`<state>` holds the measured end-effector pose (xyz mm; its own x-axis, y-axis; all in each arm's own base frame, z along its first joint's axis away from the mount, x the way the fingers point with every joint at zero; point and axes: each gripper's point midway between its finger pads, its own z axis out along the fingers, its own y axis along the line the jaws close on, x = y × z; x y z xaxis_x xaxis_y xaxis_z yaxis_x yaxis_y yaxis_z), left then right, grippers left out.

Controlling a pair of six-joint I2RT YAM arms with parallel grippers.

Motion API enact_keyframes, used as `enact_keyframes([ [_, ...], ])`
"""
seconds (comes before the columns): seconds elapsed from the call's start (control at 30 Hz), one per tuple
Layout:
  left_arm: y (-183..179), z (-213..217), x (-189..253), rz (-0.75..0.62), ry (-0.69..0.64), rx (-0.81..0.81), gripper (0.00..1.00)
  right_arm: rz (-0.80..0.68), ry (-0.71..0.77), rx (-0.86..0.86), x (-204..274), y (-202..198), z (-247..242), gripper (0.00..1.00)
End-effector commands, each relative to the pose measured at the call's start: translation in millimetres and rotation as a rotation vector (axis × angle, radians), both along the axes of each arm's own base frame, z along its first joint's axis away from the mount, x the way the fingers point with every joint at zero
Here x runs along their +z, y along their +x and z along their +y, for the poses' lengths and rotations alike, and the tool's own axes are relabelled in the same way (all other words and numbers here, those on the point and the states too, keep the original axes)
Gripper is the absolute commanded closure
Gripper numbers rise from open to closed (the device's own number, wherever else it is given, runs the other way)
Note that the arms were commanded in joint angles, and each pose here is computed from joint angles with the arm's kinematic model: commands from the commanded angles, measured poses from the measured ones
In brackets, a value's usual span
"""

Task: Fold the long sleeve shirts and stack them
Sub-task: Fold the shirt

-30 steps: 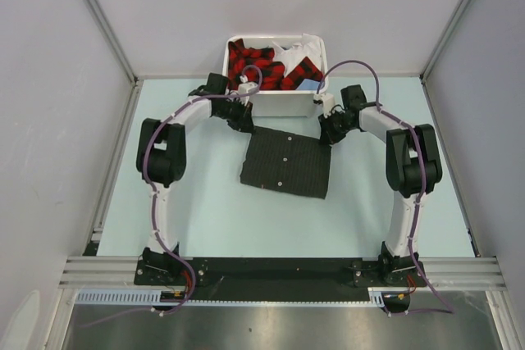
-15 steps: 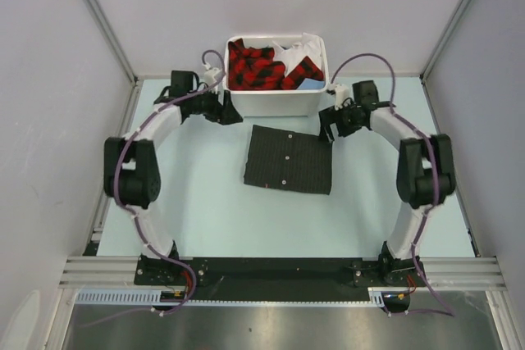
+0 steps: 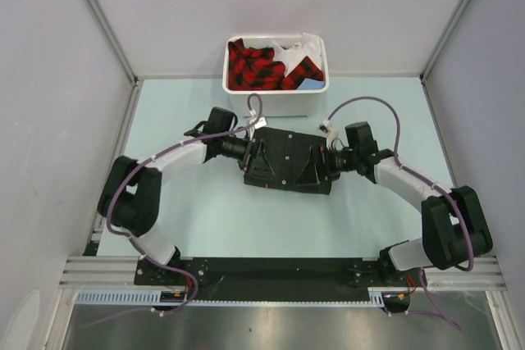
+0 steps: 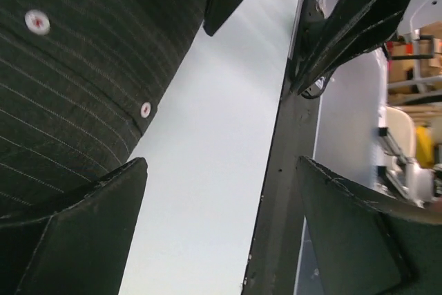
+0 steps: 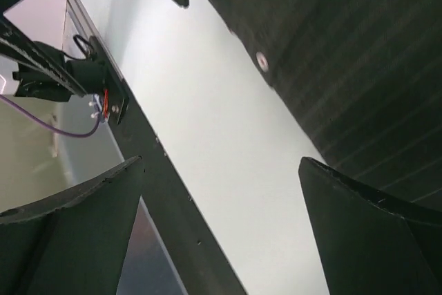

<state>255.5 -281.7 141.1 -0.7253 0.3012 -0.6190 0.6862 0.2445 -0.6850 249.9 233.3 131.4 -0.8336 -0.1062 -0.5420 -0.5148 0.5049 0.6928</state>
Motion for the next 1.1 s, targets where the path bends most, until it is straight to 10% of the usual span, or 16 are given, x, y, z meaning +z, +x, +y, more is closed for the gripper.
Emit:
enact_keyframes([
  [0.0,-2,-8,-34,0.213,-0.012,-0.027,0.08,0.037,0.096,0.011,1,1,12,0.00],
  [0.43,65,54,-110,0.520,-0.056,0.505,0.09,0.289,0.049,-0.106,-95,44,-23,0.00],
  [0.73,59,34,3,0.171,-0.209,0.366,0.03,0.094,0.145,-0.074,16,78,-41,0.02],
  [0.93,112,0,14,0.180,-0.320,0.506,0.06,0.091,0.177,-0.111,8,109,-31,0.20],
  [1.07,158,-9,17,0.158,-0.439,0.639,0.07,0.058,0.152,-0.172,-22,153,-31,0.53],
])
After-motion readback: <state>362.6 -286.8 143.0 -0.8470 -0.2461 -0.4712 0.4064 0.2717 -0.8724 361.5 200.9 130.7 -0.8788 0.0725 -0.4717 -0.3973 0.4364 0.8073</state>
